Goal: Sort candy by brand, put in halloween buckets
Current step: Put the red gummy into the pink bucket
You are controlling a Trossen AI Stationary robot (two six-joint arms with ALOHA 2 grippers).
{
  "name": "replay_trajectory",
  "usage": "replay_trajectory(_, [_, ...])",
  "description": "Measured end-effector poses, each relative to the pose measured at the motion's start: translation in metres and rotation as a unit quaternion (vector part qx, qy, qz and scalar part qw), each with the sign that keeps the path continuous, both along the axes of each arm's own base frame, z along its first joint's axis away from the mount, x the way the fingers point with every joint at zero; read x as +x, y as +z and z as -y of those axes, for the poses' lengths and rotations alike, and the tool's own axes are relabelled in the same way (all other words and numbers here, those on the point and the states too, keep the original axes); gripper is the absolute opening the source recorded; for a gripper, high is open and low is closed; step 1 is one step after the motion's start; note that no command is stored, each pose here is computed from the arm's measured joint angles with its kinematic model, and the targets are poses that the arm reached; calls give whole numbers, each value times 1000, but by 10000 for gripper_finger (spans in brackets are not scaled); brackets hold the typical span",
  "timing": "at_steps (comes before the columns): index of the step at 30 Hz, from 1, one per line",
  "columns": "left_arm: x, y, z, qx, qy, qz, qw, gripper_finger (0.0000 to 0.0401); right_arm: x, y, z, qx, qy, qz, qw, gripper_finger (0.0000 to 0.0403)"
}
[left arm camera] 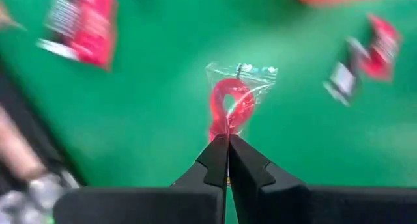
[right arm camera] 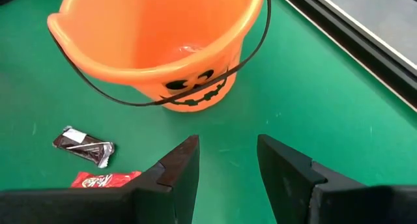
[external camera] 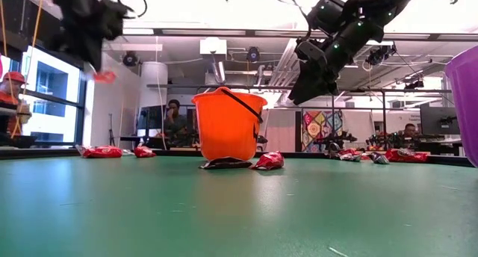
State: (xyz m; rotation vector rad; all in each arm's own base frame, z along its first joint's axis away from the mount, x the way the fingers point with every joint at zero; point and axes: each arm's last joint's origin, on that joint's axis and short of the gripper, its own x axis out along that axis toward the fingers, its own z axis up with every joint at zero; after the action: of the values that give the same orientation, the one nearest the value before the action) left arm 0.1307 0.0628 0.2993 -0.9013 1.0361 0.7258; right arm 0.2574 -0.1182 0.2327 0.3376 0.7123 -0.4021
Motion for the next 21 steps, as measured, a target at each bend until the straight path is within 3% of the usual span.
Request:
replay_trajectory(6, [3, 9, 48, -119, -146, 66, 980, 0, 0, 0, 0, -3, 3, -1, 1000, 147])
replay_trajectory(10, [7, 10, 84, -234, -229, 53, 943, 0, 0, 0, 0, -12, 11, -4, 1000, 147])
replay_trajectory(13, [10, 9, 111, -283, -273, 26, 919, 0, 0, 0, 0, -19, 18, -7, 1000, 147])
replay_trajectory(16, [14, 7, 133, -296, -289, 7, 910, 0, 0, 0, 0, -23, 21, -8, 999, 147])
replay_trajectory(21, [25, -2, 155, -290, -230, -29, 928, 8, 0, 0, 0, -24, 22, -9, 999, 147])
